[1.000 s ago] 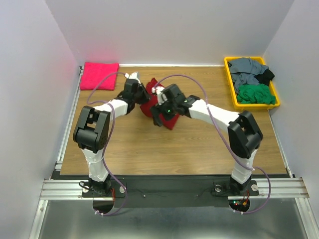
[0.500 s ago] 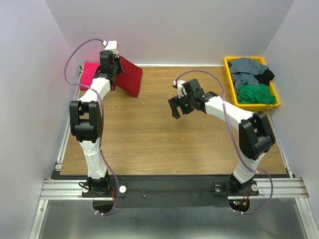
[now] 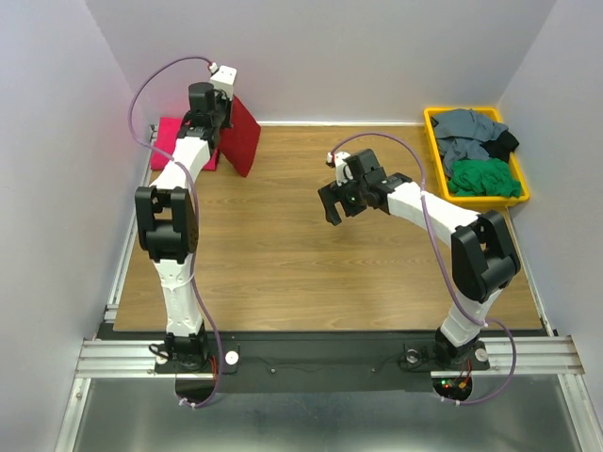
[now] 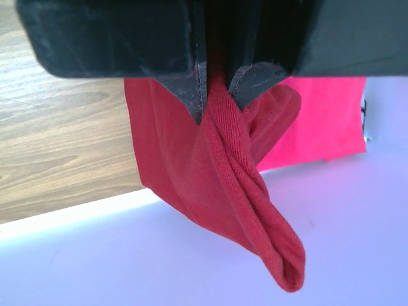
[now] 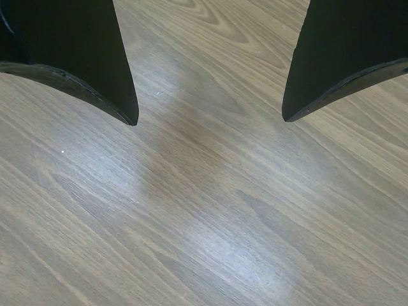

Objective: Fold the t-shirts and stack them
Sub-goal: Neatly place the folded tshirt to the corner

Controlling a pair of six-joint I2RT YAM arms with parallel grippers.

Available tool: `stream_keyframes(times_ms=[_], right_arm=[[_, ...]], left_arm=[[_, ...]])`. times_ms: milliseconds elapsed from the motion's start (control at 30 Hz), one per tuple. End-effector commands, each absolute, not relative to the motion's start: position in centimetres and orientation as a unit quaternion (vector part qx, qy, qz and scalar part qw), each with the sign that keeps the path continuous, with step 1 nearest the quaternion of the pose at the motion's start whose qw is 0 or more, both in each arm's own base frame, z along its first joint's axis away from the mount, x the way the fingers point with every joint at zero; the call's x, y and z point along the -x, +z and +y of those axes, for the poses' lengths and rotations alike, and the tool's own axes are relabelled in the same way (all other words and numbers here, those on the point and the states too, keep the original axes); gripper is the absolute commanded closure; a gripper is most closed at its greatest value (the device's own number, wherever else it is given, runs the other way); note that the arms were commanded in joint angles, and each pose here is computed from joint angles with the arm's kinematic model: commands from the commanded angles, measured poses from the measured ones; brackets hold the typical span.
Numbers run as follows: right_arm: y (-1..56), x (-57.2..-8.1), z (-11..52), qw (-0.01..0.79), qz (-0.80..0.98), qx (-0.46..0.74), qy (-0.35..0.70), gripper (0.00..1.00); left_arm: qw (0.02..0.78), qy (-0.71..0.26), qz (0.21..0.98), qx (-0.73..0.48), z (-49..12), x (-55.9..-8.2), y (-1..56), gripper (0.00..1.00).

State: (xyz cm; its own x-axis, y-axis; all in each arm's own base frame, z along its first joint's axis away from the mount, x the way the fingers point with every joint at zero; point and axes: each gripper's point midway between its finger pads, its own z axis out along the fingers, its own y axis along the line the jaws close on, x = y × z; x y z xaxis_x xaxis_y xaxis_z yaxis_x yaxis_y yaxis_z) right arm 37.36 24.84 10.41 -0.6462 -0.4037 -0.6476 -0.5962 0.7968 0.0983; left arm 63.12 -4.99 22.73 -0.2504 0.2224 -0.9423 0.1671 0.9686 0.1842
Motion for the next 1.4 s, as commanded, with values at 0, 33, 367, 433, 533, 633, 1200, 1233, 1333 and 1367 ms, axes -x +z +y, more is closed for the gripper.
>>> stream_keyframes(times_ms=[0,33,367,433,533,633,1200,1233,1333,1367], right_arm=[[12.3,-37.7,25.5,0.341,0.881,0.287,0.161,0.0],[12.3,-37.7,25.5,0.341,0.881,0.287,0.161,0.0],[11.8,-37.9,25.4,0.337,0.883,0.286,0.156,0.0],[11.8,-38.0,25.5,0.336,0.883,0.287,0.156,0.0],[11.7,-38.2,25.5,0.335,0.884,0.286,0.157,0.0],[11.5,-38.1,25.6,0.332,0.885,0.287,0.157,0.0],[10.3,-37.5,25.1,0.314,0.89,0.295,0.148,0.0],[10.2,-37.4,25.0,0.313,0.891,0.295,0.147,0.0],[9.9,-37.2,24.8,0.307,0.893,0.296,0.142,0.0],[9.7,-37.1,24.6,0.304,0.894,0.297,0.14,0.0]], left_arm=[[0.662,0.04,0.731,-0.159,-4.7,-64.3,29.6,0.92],[0.664,0.039,0.729,-0.161,-4.5,-64.4,29.9,0.92],[0.676,0.05,0.719,-0.153,-1.9,-64.9,32.3,0.92],[0.675,0.045,0.721,-0.149,-1.6,-65.0,32.3,0.92],[0.674,0.039,0.727,-0.128,-0.2,-64.9,32.1,0.93],[0.673,0.03,0.732,-0.105,0.7,-64.9,31.7,0.93],[0.634,0.03,0.77,-0.066,10.5,-66.8,24.2,0.91],[0.631,0.03,0.772,-0.069,11.0,-66.8,23.7,0.9],[0.613,0.04,0.786,-0.07,13.2,-66.9,21.2,0.9],[0.607,0.047,0.791,-0.065,14.3,-66.8,20.2,0.9]])
